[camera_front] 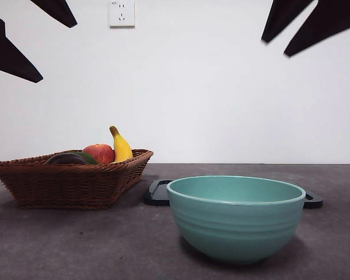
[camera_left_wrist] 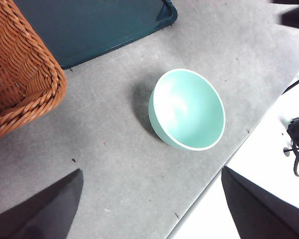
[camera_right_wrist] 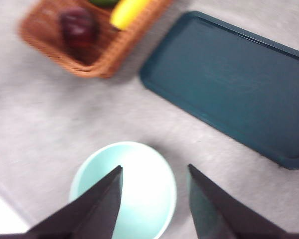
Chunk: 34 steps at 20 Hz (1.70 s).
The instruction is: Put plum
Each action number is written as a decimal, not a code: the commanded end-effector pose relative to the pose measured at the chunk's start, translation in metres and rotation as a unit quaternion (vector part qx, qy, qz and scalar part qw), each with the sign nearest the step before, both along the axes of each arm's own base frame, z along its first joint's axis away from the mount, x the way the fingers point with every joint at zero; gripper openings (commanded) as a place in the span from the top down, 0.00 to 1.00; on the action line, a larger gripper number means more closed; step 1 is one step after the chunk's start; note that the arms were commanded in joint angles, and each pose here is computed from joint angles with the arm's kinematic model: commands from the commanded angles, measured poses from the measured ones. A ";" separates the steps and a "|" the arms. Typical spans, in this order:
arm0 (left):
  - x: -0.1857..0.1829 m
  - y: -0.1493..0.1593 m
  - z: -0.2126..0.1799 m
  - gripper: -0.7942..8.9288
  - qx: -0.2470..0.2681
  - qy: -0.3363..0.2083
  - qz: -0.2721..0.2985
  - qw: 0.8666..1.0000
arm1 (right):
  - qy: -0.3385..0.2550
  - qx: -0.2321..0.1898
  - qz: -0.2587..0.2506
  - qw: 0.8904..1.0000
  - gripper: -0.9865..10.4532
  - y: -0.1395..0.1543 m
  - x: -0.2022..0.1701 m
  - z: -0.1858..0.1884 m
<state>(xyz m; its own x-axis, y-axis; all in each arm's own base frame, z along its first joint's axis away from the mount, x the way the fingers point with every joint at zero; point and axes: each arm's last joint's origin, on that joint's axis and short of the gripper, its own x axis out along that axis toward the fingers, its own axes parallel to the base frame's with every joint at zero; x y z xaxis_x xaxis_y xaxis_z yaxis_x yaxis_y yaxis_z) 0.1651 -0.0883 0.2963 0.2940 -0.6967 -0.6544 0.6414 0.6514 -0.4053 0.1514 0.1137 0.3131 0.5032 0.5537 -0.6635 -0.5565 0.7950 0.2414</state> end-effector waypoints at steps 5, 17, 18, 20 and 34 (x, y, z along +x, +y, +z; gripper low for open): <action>0.001 -0.001 0.003 0.47 -0.001 -0.011 -0.009 1.000 | 0.031 0.027 0.066 0.997 0.74 -0.015 -0.030 0.012; 0.001 -0.001 0.003 0.47 -0.001 -0.011 -0.009 1.000 | 0.056 0.032 0.109 0.992 0.74 -0.020 -0.041 0.011; 0.001 -0.001 0.003 0.47 -0.001 -0.011 -0.009 1.000 | 0.056 0.032 0.109 0.992 0.74 -0.020 -0.041 0.011; 0.001 -0.001 0.003 0.48 0.000 -0.011 -0.009 1.000 | 0.056 0.032 0.109 0.992 0.74 -0.020 -0.041 0.011; 0.001 -0.001 0.003 0.91 -0.001 -0.011 -0.009 1.000 | 0.042 0.038 0.111 0.992 0.91 -0.019 -0.040 0.013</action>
